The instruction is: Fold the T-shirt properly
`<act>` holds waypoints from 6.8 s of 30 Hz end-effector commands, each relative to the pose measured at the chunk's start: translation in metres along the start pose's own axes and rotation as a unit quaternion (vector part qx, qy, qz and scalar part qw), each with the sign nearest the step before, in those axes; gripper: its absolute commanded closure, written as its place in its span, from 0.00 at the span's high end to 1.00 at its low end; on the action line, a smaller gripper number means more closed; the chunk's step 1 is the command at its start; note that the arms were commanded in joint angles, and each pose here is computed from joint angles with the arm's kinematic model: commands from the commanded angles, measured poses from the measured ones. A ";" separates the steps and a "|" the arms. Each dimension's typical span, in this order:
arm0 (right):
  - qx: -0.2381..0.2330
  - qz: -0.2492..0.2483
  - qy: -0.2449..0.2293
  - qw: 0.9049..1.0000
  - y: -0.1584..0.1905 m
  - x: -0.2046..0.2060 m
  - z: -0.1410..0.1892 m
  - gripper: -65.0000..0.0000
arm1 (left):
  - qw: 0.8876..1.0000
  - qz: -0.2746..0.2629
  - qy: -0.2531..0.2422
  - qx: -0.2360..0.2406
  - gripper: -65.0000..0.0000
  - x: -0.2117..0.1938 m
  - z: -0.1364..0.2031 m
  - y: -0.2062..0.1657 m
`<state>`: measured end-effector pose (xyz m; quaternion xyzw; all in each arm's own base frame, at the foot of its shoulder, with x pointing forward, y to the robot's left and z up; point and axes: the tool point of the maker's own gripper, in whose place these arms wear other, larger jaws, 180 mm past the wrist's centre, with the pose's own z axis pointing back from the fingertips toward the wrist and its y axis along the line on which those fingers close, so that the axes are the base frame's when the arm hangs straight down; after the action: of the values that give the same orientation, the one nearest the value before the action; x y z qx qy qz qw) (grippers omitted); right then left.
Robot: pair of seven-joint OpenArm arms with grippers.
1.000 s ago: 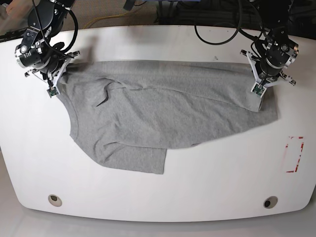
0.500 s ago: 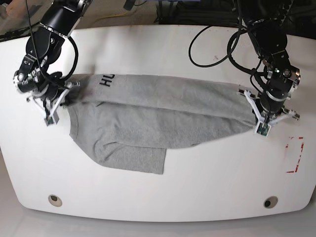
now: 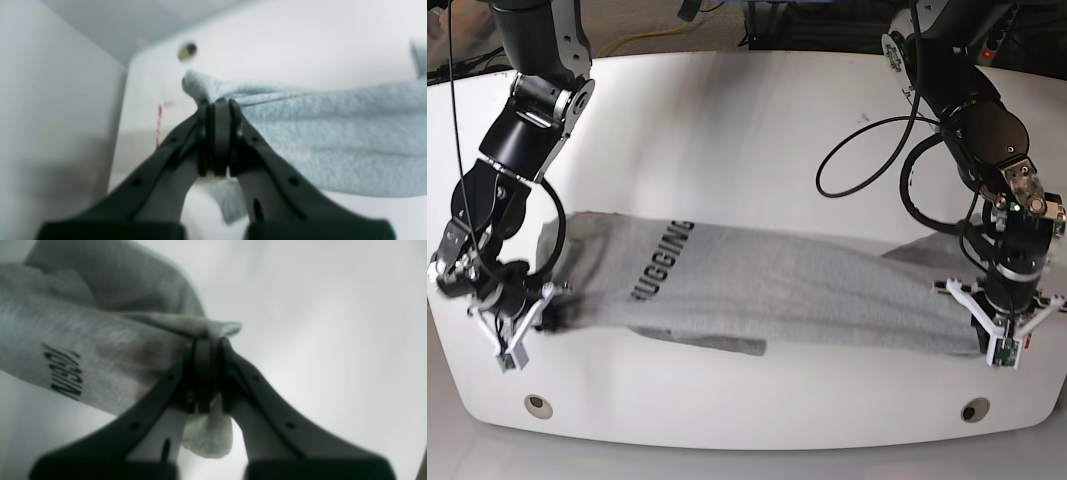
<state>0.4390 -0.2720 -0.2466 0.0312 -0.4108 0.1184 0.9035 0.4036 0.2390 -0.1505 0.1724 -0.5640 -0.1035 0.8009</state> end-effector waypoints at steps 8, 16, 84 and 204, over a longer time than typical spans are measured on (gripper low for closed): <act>-0.049 0.091 -0.114 0.988 -0.025 0.148 0.060 0.00 | 0.984 -0.027 -0.150 0.089 0.00 0.133 0.025 0.071; -0.103 0.131 -0.147 0.975 -0.041 0.205 0.116 0.00 | 0.964 -0.107 -0.216 0.114 0.00 0.217 0.047 0.095; -0.061 0.011 0.236 0.970 0.038 -0.256 0.111 0.64 | 0.911 -0.198 0.332 -0.146 0.69 -0.280 0.133 -0.022; 0.098 0.054 0.075 0.991 0.102 -0.124 -0.007 0.00 | 0.919 -0.058 0.342 -0.187 0.59 -0.308 0.133 -0.060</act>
<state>0.3296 -0.1904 -0.3591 0.0918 -0.3130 0.2102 0.9216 0.1710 0.2706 -0.4057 0.0718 -0.2071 -0.1873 0.9575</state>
